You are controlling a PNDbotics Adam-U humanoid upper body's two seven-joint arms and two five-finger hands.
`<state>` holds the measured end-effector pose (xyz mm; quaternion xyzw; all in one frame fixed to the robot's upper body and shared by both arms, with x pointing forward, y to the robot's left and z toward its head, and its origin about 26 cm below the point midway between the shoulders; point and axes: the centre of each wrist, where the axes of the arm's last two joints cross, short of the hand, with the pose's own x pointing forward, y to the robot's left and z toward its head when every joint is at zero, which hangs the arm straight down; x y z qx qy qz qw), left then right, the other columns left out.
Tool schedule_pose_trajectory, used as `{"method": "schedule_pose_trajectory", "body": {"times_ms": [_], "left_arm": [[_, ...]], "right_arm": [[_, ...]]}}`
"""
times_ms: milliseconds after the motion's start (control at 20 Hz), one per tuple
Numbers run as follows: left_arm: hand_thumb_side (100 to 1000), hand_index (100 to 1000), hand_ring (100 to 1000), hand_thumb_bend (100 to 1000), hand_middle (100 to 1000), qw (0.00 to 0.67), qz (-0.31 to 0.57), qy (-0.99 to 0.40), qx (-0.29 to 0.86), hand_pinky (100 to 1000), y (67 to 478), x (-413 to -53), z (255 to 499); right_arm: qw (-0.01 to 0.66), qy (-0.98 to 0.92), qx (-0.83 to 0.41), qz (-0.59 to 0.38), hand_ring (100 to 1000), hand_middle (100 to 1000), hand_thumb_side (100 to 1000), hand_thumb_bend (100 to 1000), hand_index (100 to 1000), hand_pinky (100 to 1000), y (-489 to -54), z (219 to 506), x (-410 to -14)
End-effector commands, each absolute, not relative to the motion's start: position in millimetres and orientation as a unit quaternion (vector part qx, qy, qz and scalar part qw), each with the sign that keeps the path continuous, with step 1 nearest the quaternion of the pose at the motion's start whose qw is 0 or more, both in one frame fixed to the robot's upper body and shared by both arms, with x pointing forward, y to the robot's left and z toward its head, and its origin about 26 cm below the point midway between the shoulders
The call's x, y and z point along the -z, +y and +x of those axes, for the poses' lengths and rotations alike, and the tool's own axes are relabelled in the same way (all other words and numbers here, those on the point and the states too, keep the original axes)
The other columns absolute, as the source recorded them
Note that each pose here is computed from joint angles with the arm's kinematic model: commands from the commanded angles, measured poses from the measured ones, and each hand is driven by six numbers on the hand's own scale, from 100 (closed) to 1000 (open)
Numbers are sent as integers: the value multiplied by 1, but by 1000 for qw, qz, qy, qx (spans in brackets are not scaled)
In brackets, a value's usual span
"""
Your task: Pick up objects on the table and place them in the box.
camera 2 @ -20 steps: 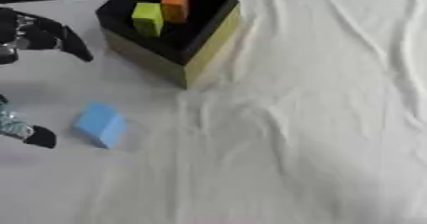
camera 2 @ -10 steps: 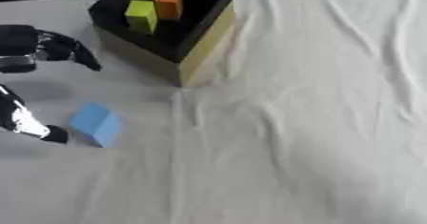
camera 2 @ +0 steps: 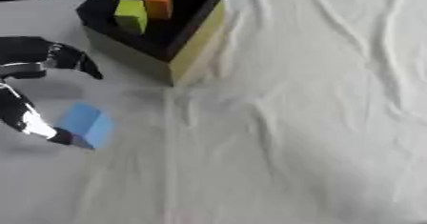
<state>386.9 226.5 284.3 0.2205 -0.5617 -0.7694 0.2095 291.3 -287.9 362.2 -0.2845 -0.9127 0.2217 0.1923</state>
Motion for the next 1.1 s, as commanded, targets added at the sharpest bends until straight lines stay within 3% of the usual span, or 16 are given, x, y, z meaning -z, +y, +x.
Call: {"method": "schedule_pose_trajectory", "body": {"times_ms": [50, 350, 1100], "left_arm": [[532, 884, 814, 695, 796, 193, 242, -550, 776, 793, 228, -295, 384], [460, 889, 821, 604, 821, 185, 239, -538, 787, 795, 224, -295, 383], [360, 888, 831, 478, 831, 192, 223, -503, 813, 801, 217, -285, 393]], "right_arm": [[178, -916, -214, -288, 819, 707, 750, 100, 801, 815, -289, 285, -371], [184, -916, -211, -288, 817, 705, 764, 100, 800, 815, -290, 285, -369], [193, -917, -201, -284, 812, 699, 780, 100, 798, 815, -290, 286, -367]]}}
